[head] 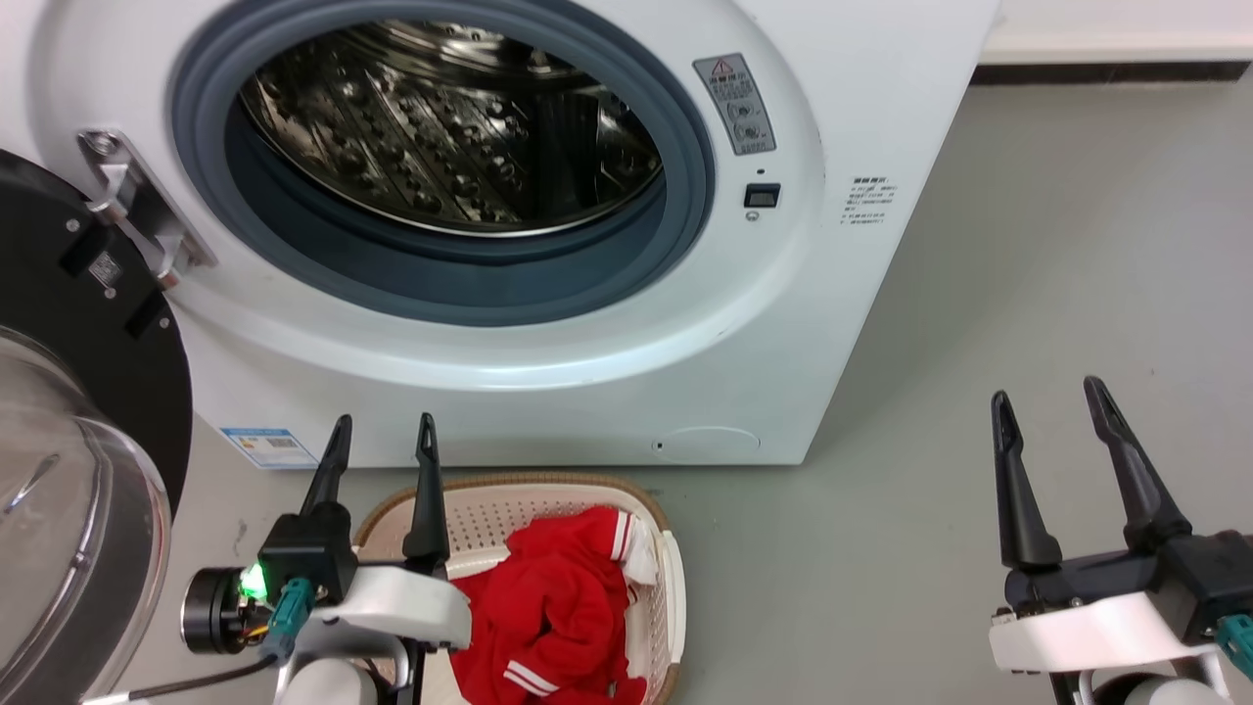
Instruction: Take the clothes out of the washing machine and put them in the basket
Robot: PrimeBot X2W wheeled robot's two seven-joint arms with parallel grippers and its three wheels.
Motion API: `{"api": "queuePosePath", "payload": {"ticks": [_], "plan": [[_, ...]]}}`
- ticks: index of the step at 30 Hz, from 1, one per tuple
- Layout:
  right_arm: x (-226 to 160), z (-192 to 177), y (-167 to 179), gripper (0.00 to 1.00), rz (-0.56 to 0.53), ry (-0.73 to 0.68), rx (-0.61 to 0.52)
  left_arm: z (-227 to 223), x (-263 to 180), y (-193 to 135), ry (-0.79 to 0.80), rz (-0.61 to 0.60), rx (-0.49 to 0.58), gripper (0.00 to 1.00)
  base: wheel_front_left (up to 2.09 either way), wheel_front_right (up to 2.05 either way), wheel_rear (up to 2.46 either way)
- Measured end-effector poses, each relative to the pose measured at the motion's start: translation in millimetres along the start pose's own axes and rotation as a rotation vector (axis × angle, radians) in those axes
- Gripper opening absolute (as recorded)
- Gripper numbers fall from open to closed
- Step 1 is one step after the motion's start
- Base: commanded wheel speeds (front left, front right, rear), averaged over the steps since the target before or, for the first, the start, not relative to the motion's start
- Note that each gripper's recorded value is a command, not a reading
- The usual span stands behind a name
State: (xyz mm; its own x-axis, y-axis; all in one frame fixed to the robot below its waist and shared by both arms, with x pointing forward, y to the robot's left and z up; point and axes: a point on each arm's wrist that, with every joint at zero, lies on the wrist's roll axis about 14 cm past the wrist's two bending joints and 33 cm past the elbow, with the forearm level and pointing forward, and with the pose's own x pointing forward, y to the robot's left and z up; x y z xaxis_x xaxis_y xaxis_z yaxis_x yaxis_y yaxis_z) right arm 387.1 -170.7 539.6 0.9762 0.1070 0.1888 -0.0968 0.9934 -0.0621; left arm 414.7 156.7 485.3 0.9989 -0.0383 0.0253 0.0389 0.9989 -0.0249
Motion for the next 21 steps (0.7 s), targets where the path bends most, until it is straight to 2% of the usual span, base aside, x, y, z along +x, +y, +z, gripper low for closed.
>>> {"api": "queuePosePath", "payload": {"ticks": [9, 21], "plan": [[-17, 8, 1, 1.0, -0.002, -0.008, 0.011, 23, -25, 7, -0.063, 0.026, 0.005, 1.0, 0.0, 0.0, 0.0], [-39, 8, 2, 1.0, -0.01, 0.004, 0.017, 25, -50, 10, -0.067, 0.043, 0.039, 1.0, 0.0, 0.0, 0.0]]}}
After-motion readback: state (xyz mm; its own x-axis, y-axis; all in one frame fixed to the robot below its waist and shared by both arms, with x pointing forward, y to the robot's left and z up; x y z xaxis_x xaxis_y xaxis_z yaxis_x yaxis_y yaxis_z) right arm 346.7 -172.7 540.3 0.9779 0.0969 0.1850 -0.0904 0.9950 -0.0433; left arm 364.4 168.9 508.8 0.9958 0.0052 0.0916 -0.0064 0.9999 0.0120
